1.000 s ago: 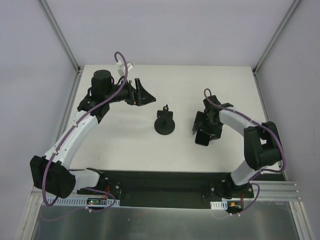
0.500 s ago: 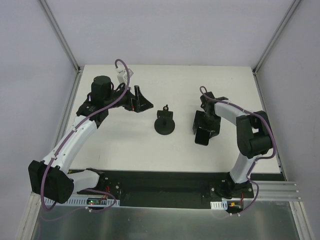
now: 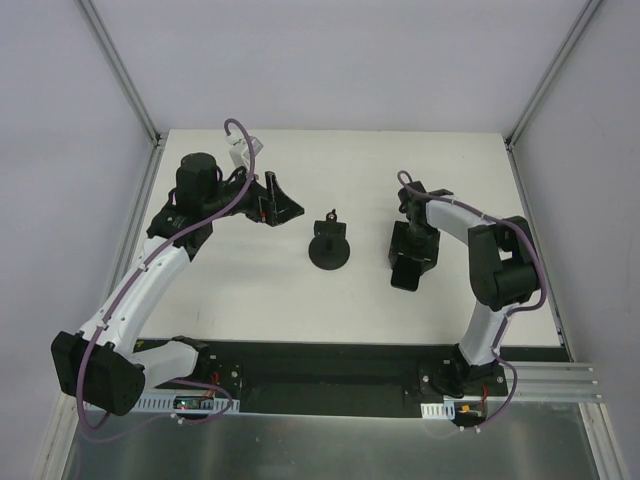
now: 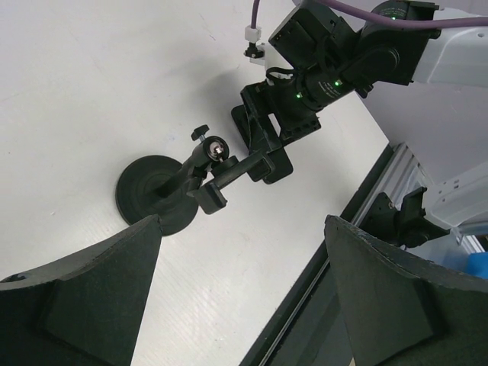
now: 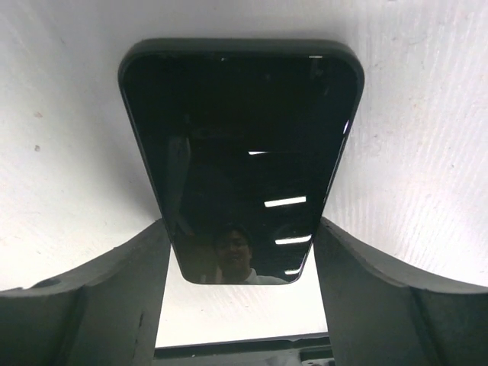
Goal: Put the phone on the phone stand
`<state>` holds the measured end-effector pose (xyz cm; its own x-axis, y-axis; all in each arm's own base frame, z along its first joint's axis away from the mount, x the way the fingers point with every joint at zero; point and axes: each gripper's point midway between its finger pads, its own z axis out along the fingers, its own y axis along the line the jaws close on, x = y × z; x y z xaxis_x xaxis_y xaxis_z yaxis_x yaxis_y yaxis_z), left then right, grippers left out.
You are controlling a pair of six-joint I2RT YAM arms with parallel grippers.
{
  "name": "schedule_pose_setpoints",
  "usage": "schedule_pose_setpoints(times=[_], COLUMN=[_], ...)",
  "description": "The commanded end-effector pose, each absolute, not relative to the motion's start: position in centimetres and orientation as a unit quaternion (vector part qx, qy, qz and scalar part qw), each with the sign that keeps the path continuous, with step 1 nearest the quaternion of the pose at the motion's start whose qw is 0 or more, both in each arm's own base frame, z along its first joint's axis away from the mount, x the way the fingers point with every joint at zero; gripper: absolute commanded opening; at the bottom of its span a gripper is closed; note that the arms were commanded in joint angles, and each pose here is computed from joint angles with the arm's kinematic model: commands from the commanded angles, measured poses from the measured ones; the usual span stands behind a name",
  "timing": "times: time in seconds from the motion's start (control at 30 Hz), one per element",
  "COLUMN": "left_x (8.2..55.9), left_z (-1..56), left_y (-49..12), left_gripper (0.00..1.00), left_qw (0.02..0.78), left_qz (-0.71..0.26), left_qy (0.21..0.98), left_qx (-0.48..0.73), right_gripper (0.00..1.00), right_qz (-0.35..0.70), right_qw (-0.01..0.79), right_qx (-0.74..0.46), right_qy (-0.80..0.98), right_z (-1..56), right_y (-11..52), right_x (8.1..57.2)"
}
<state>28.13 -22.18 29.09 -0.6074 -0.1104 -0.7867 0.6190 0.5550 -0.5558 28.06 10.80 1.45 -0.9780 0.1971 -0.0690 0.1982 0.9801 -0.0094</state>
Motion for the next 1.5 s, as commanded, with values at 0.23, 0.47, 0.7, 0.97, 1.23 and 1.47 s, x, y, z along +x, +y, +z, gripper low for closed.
schedule_pose_setpoints(times=[0.23,0.47,0.7,0.97,1.23,1.47], left_x=[27.7,27.7,27.7,28.3,27.6,25.9], left_z=[30.0,29.3,28.1,27.9,31.1,33.6], left_y=[-21.9,-22.4,-22.9,-23.2,-24.6,-29.9], left_gripper=[0.86,0.86,0.87,0.87,0.82,0.71], left_qw=[0.447,0.444,0.448,0.442,0.391,0.397], left_qz=[-0.424,-0.418,-0.395,-0.391,-0.460,-0.468], left_qy=[0.766,0.770,0.779,0.789,0.789,0.769], left_qx=[0.181,0.188,0.192,0.169,0.113,0.177], right_gripper=[0.35,0.03,0.01,0.01,0.01,0.01], right_qz=[-0.002,0.014,0.039,0.090,0.158,0.220], right_qw=[0.062,0.100,0.168,0.284,0.424,0.508], right_qx=[0.077,0.066,0.050,0.019,-0.043,-0.116], right_qy=[0.995,0.993,0.984,0.954,0.890,0.825], right_z=[1.4,2.1,3.5,7.1,14.4,22.0], right_y=[11.0,11.1,10.9,11.9,13.7,16.6], right_x=[29.8,30.0,29.6,30.8,30.8,28.7])
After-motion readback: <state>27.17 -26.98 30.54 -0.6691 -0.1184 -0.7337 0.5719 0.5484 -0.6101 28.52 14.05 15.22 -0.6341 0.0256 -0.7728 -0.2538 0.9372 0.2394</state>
